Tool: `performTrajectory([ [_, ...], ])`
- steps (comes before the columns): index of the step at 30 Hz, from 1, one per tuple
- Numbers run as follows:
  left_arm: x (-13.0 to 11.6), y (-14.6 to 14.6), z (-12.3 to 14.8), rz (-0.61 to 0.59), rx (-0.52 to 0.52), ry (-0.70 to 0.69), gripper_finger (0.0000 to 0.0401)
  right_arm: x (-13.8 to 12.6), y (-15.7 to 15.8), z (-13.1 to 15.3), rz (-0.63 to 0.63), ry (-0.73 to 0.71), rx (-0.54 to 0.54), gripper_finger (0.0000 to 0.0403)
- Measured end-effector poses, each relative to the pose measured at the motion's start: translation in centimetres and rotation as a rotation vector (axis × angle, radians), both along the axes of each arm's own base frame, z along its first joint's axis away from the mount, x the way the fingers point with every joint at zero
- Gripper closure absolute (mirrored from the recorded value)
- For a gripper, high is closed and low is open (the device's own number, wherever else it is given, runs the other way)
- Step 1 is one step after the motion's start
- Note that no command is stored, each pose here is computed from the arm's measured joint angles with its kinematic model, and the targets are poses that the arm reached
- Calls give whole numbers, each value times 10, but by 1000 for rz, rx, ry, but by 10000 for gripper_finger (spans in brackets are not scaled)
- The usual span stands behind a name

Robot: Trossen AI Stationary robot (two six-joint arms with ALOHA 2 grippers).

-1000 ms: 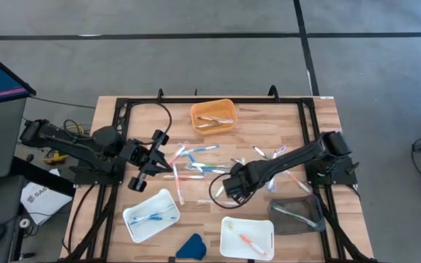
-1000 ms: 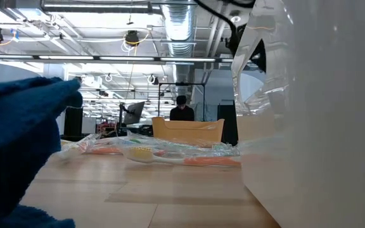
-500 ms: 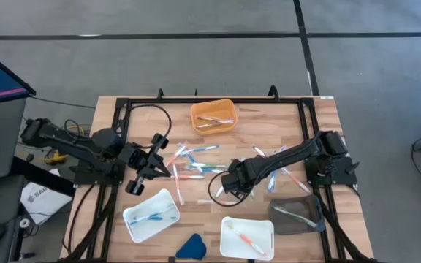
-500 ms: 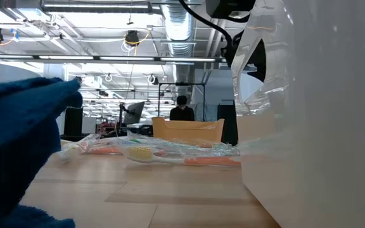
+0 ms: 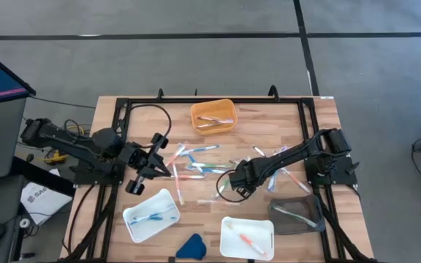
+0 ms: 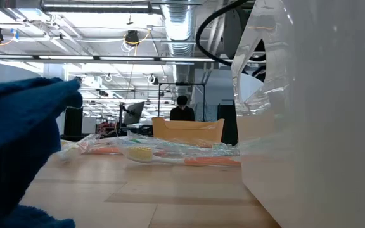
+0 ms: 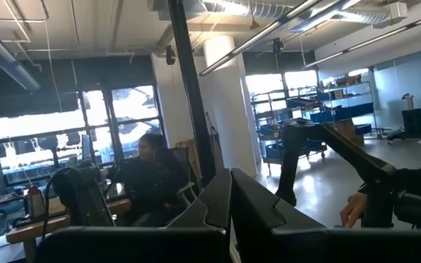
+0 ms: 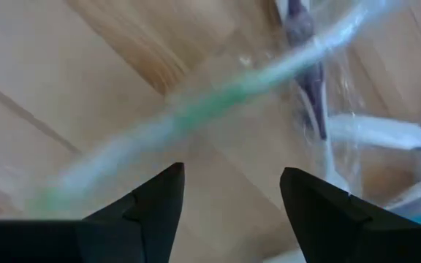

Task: Pick & Place Toothbrushes
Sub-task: Put the green toothbrush into the black bin

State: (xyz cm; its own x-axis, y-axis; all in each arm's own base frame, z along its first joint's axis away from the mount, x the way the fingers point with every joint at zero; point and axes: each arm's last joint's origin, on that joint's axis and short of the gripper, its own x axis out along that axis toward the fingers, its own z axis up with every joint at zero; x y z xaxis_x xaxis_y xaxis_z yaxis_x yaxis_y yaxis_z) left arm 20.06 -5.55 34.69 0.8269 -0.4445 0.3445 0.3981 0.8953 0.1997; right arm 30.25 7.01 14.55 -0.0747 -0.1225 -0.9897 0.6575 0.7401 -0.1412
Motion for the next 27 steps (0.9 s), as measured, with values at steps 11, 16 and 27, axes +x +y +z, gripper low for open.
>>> performTrajectory([
  [11, 0, 0, 0, 2, 3, -6, 400, 7, 2, 10, -5, -119, 28, 199],
  [16, 0, 0, 0, 2, 4, -6, 400, 15, 2, 21, -52, -155, 36, 211],
  [27, 0, 0, 0, 2, 4, -6, 400, 29, -12, 24, -191, -232, 79, 219],
])
